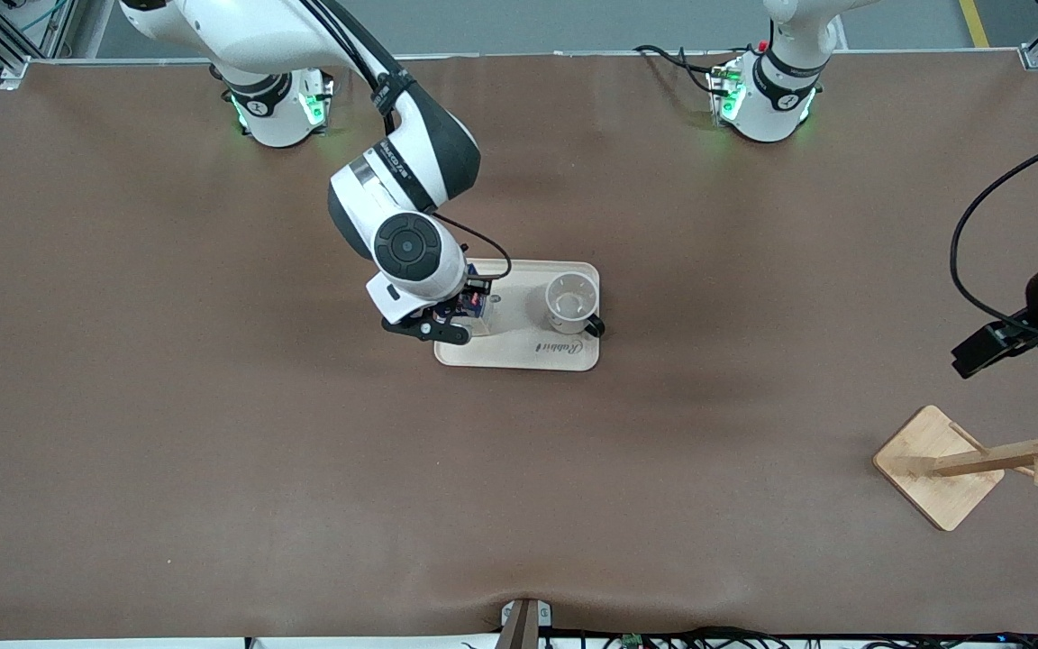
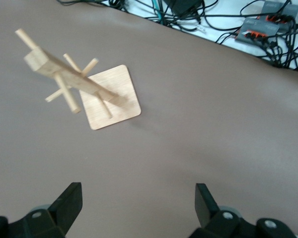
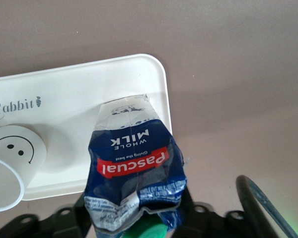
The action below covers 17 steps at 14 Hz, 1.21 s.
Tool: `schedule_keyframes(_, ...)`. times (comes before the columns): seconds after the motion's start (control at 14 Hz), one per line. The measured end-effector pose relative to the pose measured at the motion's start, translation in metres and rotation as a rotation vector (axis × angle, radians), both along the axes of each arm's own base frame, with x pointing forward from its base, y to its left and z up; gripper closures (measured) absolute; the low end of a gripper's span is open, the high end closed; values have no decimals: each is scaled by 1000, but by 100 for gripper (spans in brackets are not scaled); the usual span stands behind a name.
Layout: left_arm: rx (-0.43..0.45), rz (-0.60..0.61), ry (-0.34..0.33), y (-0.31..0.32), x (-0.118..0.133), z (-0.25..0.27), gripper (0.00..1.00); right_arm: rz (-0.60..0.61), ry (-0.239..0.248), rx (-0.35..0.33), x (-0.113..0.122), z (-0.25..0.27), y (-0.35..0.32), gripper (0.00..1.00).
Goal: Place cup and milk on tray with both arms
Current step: 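Carry the milk carton with the right gripper onto the tray beside the mug, then release the milk and draw the right gripper back from the tray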
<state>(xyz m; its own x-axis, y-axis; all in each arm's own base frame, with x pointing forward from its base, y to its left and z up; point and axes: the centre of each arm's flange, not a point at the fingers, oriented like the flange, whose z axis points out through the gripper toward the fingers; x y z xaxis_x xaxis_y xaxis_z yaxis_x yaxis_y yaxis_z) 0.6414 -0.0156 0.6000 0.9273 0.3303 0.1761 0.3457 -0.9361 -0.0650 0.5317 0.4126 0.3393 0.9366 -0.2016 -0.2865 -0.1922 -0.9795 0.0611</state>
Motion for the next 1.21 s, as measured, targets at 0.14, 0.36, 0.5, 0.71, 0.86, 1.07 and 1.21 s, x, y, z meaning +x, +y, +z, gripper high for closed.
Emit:
schedule_keyframes(0.14, 12, 3, 27, -1, -10, 8, 0, -6, -10, 3, 6, 10, -2, 1)
schedule_keyframes(0.36, 25, -16, 34, -2, -20, 22, 0, -4, -2, 0, 16, 52, -6, 0)
schedule_keyframes(0.5, 13, -26, 31, 3, -30, 36, 0, -13, -11, 6, 25, 88, -14, 0)
schedule_keyframes(0.71, -56, -96, 48, 30, -51, 53, 0, -46, -43, 4, 42, 136, -44, 0)
schedule_keyframes(0.86, -82, -151, 82, 51, -69, 61, 0, -73, -70, -64, 49, 181, -84, 0)
schedule_keyframes(1.07, -85, -192, 114, 46, -94, 76, 0, -140, -74, -94, 52, 230, -144, 0)
schedule_keyframes(1.21, -80, -225, 111, 27, -109, 85, 0, -104, -86, -66, 59, 251, -188, 0)
